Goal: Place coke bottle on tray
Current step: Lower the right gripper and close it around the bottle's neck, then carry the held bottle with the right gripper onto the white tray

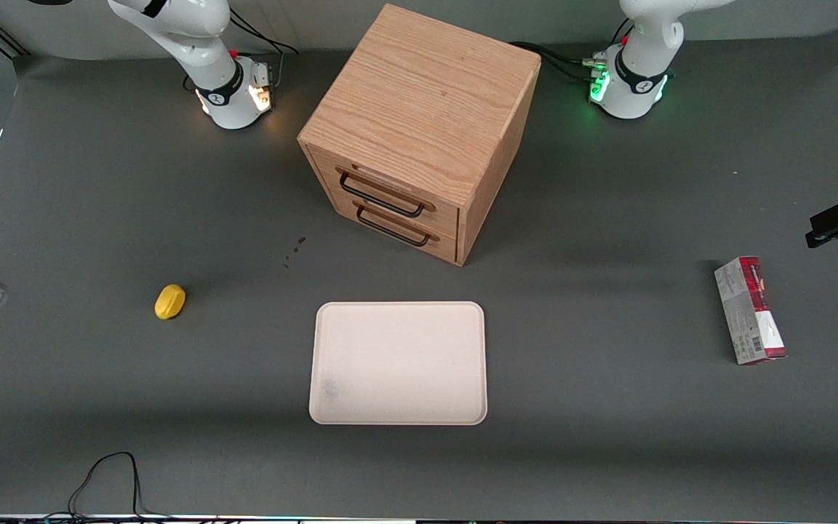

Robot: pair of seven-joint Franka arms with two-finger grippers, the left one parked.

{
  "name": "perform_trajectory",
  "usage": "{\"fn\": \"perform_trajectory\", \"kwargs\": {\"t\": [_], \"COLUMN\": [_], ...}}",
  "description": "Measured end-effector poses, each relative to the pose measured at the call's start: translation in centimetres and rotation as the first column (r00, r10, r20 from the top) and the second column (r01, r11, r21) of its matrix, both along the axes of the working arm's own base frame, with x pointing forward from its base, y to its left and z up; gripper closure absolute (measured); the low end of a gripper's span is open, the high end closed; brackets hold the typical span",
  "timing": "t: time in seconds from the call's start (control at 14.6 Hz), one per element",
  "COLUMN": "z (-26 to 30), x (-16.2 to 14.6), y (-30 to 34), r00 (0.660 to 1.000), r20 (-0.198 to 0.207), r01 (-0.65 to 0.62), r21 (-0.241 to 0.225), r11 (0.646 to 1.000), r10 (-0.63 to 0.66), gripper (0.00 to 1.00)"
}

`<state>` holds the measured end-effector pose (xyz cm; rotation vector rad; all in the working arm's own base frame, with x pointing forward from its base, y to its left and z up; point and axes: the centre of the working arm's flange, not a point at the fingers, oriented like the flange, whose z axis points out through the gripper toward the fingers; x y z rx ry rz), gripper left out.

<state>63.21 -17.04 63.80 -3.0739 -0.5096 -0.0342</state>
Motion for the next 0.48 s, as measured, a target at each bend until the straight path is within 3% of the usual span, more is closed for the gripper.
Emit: {"fn": "perform_trajectory", "kwargs": {"t": [0.2,0.48], "z": [-0.6,-2.0], "x": [2.9,3.7], "y": [11.3,27.0], "r00": [1.000,0.992], "r20": [0.023,0.024], "r01": [0.008,0.123], "r21": [0.002,0.026], "r11": [1.000,0.992], "r10": [-0.008,-0.123], "gripper": [0.67,0.67]}}
